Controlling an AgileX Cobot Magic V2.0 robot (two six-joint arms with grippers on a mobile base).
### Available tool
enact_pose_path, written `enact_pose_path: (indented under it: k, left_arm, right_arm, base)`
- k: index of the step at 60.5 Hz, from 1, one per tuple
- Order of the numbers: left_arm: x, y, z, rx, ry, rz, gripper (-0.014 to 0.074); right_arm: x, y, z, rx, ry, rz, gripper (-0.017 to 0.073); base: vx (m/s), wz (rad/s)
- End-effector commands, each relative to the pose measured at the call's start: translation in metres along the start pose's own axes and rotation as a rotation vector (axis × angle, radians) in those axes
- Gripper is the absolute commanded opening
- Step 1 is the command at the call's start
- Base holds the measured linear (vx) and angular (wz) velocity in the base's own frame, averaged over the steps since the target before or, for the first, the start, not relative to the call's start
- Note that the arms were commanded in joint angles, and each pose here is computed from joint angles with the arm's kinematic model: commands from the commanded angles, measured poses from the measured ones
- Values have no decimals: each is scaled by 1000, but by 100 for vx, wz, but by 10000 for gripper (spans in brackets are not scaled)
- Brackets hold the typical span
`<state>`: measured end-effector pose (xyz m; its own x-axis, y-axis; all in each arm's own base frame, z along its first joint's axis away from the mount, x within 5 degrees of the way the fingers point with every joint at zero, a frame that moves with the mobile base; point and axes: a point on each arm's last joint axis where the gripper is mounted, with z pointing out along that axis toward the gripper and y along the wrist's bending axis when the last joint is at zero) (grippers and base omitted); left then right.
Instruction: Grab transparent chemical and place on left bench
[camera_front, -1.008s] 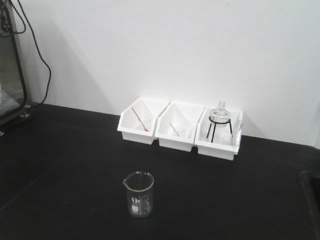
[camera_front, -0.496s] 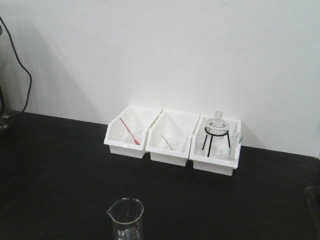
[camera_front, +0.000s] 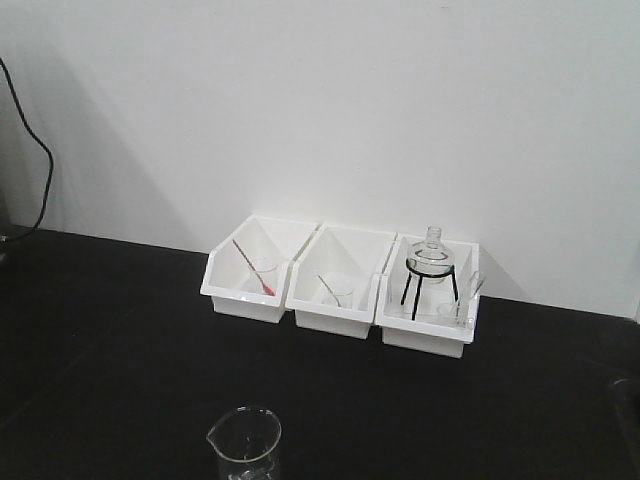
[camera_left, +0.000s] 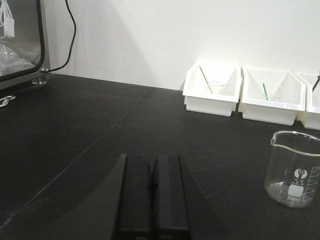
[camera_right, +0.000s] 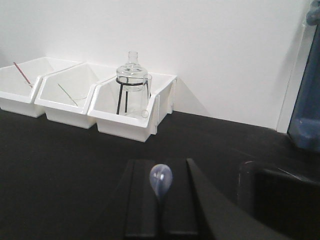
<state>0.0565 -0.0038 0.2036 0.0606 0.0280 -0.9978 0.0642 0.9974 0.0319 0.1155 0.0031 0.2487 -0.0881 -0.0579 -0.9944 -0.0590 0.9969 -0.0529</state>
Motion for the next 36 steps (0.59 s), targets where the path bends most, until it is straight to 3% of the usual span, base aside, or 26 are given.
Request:
enact_pose_path:
  k: [1, 5, 11, 14, 19, 25, 31, 36]
  left_arm:
    - [-3, 0, -1, -2, -81, -9, -3]
    - [-3, 0, -1, -2, -81, -9, -3]
    - [-3, 0, -1, -2, -81, -9, -3]
    - [-3, 0, -1, -2, -81, -9, -3]
    - [-3, 0, -1, -2, -81, -9, -3]
    - [-3, 0, -1, -2, -81, -9, -3]
    - [-3, 0, -1, -2, -81, -9, -3]
    - [-3, 0, -1, -2, -81, -9, -3]
  right_arm:
    - [-19, 4, 0, -53, -128, 8, -8]
    - [-24, 7, -2, -88, -184, 32, -8]
    - [-32, 12, -3, -144, -270, 21, -8]
    - [-36, 14, -3, -165, -288, -2, -8]
    - [-50, 20, 0, -233, -318, -103, -6]
    - [-79, 31, 9, -401, -354, -188, -3]
    - [-103, 42, 23, -594, -336, -198, -3]
    - [-116, 45, 40, -696, -326, -218, -3]
  base:
    - [0, 1]
    - [0, 1]
    - [0, 0]
    - [0, 0]
    - [0, 0]
    - [0, 0]
    - [0, 0]
    - [0, 0]
